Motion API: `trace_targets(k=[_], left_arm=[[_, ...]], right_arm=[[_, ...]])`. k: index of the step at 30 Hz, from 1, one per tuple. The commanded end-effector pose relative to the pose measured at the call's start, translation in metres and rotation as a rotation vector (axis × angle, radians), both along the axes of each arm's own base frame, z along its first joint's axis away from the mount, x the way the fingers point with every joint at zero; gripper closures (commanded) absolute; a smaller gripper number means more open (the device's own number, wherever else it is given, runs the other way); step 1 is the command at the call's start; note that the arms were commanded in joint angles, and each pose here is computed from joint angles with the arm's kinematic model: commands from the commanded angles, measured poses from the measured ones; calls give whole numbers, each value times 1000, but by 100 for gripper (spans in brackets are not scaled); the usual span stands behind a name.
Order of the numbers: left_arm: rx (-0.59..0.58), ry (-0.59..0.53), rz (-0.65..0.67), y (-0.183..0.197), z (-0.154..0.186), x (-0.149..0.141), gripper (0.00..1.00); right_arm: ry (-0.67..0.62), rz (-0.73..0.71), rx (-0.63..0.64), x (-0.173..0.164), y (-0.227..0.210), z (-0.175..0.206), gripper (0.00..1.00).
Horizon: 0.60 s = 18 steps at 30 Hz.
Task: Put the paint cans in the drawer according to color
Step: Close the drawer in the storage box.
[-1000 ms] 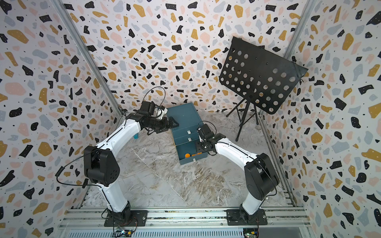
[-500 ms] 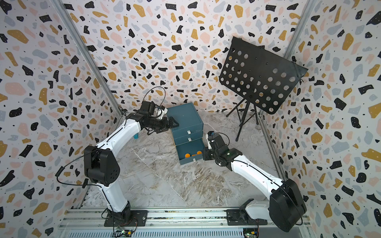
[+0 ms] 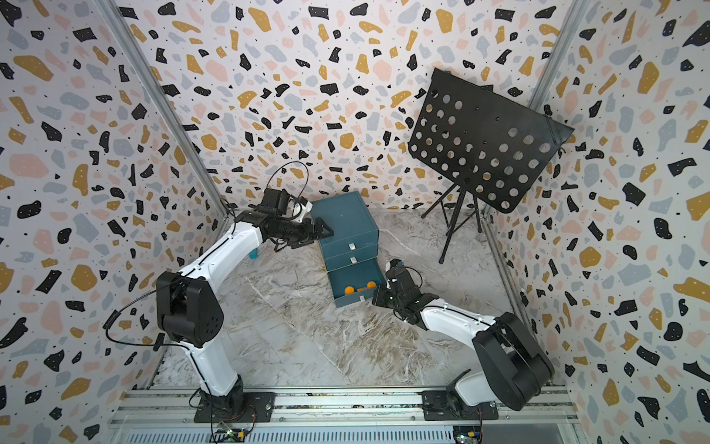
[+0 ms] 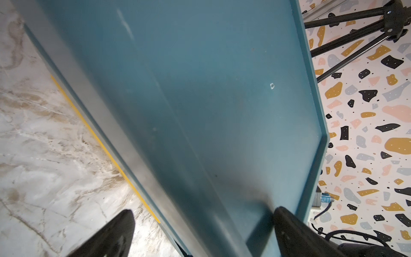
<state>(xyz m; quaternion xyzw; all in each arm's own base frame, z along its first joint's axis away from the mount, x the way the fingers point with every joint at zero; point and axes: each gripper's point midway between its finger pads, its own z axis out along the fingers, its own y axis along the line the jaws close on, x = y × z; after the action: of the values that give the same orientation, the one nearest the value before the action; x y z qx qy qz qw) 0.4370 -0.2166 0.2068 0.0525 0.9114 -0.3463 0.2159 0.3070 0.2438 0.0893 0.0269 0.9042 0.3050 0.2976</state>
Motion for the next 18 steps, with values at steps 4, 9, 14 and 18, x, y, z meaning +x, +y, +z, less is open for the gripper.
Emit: trace_targets(k=[4,9,14,18], left_arm=[[91,114,13,8,-41,-8,0],[88,115,12,7,-41,-9,0],[91,117,12,7,-43,-9,0],[89,117,11,6,-42,-9,0]], right_arm=[[-64,-69,156,28,20,13,100],[-66,-87,199,40,29,9,100],[-75,-111,236,53,36,10,100],[-75,-122,272,63,45,9,100]])
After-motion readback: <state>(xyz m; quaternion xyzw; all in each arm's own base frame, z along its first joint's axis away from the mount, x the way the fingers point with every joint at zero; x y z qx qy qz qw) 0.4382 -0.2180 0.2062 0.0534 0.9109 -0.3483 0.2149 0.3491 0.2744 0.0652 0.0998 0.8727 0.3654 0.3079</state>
